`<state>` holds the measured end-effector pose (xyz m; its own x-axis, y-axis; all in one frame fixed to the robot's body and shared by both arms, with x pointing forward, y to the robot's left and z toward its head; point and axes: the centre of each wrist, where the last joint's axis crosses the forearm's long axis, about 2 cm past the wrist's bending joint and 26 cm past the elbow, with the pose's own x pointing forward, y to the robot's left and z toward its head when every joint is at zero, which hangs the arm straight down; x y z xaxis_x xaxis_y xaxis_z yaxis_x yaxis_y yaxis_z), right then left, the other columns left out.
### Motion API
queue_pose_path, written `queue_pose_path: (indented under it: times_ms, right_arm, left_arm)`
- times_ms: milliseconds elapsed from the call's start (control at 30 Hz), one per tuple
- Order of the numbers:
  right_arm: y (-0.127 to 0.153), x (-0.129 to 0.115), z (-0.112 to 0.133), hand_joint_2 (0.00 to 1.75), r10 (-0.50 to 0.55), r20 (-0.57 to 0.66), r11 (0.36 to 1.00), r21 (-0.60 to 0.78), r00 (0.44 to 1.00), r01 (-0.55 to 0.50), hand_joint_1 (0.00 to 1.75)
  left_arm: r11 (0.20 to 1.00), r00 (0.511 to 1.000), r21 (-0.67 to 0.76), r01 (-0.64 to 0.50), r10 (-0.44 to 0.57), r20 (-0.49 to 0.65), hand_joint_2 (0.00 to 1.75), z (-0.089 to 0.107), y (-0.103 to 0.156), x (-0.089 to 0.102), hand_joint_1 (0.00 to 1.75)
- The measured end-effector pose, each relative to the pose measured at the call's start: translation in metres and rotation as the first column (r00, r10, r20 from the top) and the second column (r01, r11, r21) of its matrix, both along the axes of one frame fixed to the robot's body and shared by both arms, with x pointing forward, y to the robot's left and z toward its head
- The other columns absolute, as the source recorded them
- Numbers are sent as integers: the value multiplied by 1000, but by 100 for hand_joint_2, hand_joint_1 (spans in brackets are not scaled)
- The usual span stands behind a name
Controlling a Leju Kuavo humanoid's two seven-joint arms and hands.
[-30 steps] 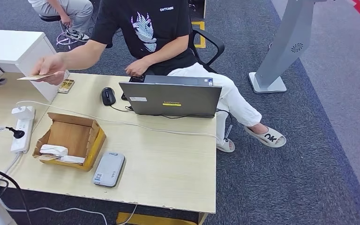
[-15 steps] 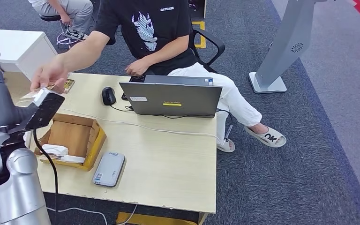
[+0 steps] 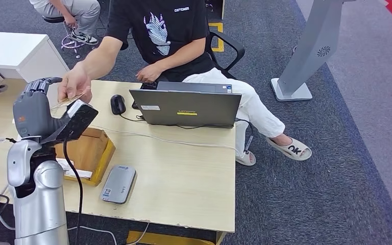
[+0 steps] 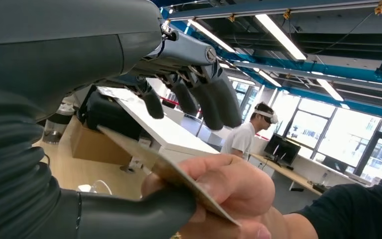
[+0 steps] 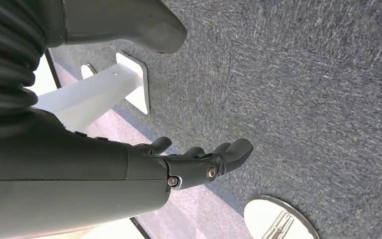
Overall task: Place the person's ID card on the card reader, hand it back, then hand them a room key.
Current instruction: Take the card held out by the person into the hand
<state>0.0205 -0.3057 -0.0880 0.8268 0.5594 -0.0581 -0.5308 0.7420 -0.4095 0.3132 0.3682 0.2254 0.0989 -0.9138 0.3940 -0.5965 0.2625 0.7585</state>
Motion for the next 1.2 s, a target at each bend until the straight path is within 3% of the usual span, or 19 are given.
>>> queue_pose_path:
  times_ms: [900, 1100, 1200]
  right_arm:
    - [1, 0, 0, 175, 1, -4, 1000, 6, 1000, -1, 0]
    - [0, 0, 0, 175, -4, -22, 1000, 10, 1000, 4, 0]
    - [-2, 2, 1, 175, -8, -30, 1000, 7, 1000, 8, 0]
  left_arm:
    - [999, 999, -17, 39, -39, -23, 175, -7, -1, -4, 175]
    - [995, 988, -21, 102, -104, -112, 175, -19, -6, -21, 175]
    - [987, 955, -31, 159, -162, -250, 175, -31, -17, -35, 175]
